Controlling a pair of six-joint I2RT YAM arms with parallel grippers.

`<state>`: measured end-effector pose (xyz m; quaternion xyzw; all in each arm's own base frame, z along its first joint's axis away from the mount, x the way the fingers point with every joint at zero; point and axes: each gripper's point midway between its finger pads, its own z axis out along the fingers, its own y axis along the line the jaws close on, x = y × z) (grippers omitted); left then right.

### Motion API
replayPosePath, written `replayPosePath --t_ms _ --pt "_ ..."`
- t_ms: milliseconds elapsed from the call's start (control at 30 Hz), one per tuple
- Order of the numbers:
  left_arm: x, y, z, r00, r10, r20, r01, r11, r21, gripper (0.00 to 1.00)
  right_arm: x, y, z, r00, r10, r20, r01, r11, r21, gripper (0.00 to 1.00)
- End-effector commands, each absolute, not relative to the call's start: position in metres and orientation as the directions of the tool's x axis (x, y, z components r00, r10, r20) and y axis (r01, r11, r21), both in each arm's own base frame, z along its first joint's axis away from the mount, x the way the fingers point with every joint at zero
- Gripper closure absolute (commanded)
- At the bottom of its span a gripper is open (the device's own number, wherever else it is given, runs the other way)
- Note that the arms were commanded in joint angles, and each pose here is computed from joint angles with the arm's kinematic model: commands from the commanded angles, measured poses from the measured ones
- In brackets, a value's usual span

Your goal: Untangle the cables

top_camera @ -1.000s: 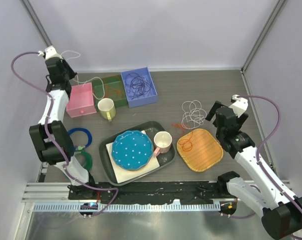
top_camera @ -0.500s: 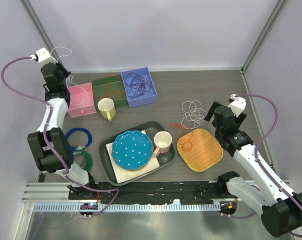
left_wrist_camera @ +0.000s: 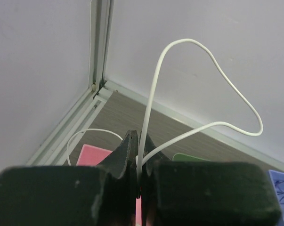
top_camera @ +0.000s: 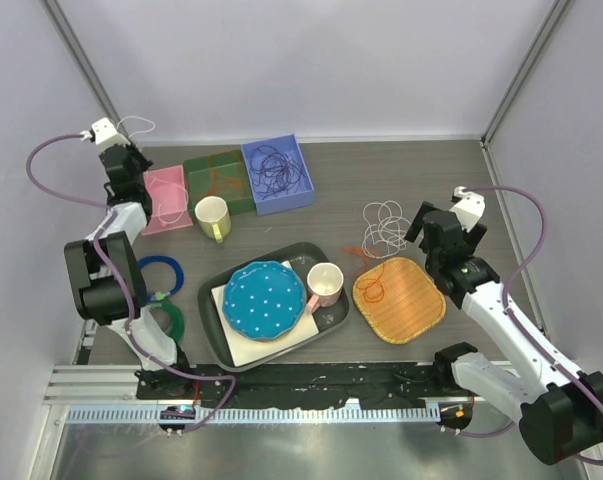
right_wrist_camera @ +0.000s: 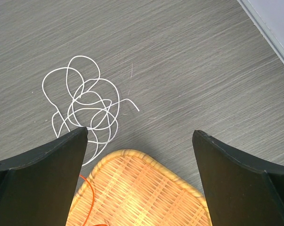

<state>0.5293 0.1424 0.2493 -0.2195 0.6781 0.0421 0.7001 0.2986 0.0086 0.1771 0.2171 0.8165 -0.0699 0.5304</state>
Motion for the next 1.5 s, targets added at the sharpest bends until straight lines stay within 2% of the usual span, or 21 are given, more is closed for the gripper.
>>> replayPosePath --t_ms 0,133,333,467,700,900,967,1033,1067,1167,1267,1467 --pt "0.546 0.157 0.268 0.156 -0.209 -0.965 -0.370 0.894 -0.253 1.00 0.310 0.009 0.184 -0.309 0.285 -0.907 0.437 0.890 0.131 0.01" --pt "0.556 0.178 0.261 0.120 -0.227 -0.966 -0.429 0.866 -0.257 1.00 0.312 0.010 0.181 -0.325 0.277 -0.904 0.438 0.892 0.116 0.02" --pt "0.565 0.209 0.251 0.105 -0.466 -0.879 -0.455 0.763 -0.459 1.00 0.317 0.011 0.173 -0.349 0.265 -0.899 0.438 0.894 0.093 0.01" --pt "0.575 0.211 0.247 0.051 -0.560 -0.827 -0.484 0.711 -0.511 1.00 0.320 0.011 0.167 -0.370 0.247 -0.896 0.443 0.894 0.063 0.01" --pt "0.575 0.210 0.224 0.064 -0.549 -0.833 -0.473 0.719 -0.510 1.00 0.322 0.011 0.162 -0.394 0.234 -0.889 0.442 0.896 0.040 0.01" --pt "0.569 0.195 0.188 -0.011 -0.502 -0.865 -0.530 0.736 -0.421 1.00 0.322 0.011 0.161 -0.397 0.235 -0.887 0.440 0.897 0.040 0.01" --pt "0.560 0.195 0.185 -0.003 -0.484 -0.875 -0.605 0.697 -0.384 1.00 0.323 0.013 0.161 -0.395 0.237 -0.888 0.438 0.898 0.044 0.01" --pt "0.549 0.192 0.168 -0.005 -0.523 -0.852 -0.654 0.646 -0.393 1.00 0.326 0.015 0.160 -0.398 0.236 -0.886 0.430 0.901 0.046 0.01" --pt "0.550 0.183 0.162 0.010 -0.577 -0.817 -0.644 0.622 -0.447 1.00 0.327 0.018 0.159 -0.406 0.236 -0.883 0.416 0.908 0.051 0.01" --pt "0.553 0.157 0.139 -0.061 -0.698 -0.713 -0.617 0.588 -0.523 1.00 0.330 0.023 0.155 -0.435 0.228 -0.871 0.396 0.917 0.042 0.01" --pt "0.550 0.142 0.123 -0.130 -0.755 -0.643 -0.633 0.562 -0.533 1.00 0.326 0.020 0.155 -0.446 0.224 -0.867 0.406 0.914 0.027 0.01" --pt "0.529 0.138 0.105 -0.166 -0.782 -0.602 -0.698 0.524 -0.488 1.00 0.321 0.021 0.160 -0.434 0.243 -0.868 0.400 0.915 0.056 0.01"
